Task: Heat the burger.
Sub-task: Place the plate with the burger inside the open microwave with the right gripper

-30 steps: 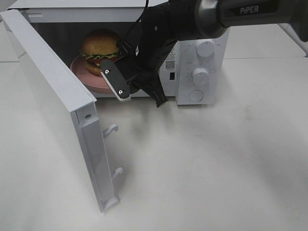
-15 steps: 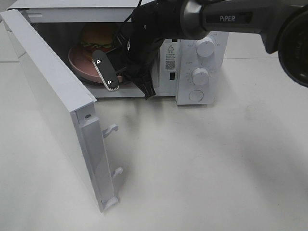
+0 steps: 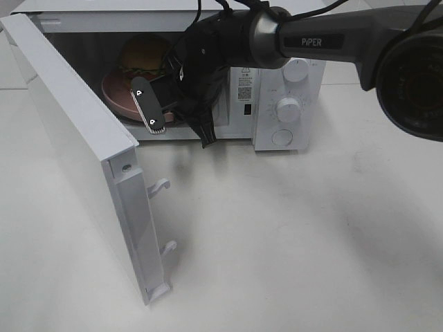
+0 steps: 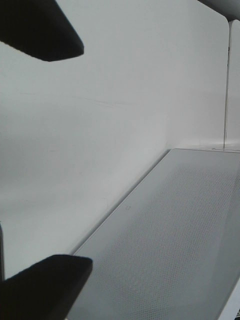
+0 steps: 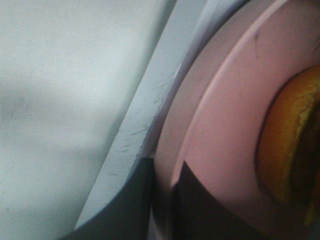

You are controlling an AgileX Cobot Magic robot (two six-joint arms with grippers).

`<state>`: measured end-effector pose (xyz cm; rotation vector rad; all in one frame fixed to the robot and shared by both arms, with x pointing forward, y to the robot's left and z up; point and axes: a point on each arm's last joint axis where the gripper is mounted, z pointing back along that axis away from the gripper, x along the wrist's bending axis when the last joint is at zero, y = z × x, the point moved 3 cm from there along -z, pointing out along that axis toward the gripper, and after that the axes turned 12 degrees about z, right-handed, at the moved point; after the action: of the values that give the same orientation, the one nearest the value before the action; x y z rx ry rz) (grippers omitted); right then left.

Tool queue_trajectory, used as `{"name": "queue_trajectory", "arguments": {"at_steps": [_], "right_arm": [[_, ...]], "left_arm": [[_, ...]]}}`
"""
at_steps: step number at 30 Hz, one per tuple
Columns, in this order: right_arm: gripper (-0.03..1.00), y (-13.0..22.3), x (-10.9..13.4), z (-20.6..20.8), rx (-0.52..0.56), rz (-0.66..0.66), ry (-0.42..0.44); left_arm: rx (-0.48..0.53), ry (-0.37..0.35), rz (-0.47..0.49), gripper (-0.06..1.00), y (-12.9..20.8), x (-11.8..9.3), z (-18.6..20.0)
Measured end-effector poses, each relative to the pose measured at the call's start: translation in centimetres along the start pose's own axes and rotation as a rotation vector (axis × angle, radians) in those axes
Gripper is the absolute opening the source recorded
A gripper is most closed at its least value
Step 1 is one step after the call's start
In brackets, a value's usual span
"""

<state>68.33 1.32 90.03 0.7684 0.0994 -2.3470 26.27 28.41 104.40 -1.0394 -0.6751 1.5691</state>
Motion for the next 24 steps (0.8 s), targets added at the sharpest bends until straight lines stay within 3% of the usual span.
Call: {"name": "queue_trajectory", "arguments": {"at_steps": [5, 10, 24], "right_arm": [[0.17, 0.13, -0.48, 0.06, 0.009, -0.046, 0.032], [0.34, 0.17, -0.85, 0.17, 0.010, -0.056, 0.053], [0.42, 0.20, -0.92, 0.69, 0.007, -0.122, 0.059]], "left_arm": [[0.000, 0.000, 0.000, 0.97, 0.00, 0.00, 0.00], [0.000, 0.000, 0.000, 0.97, 0.00, 0.00, 0.00], [0.000, 0.000, 0.000, 0.97, 0.00, 0.00, 0.00]]}}
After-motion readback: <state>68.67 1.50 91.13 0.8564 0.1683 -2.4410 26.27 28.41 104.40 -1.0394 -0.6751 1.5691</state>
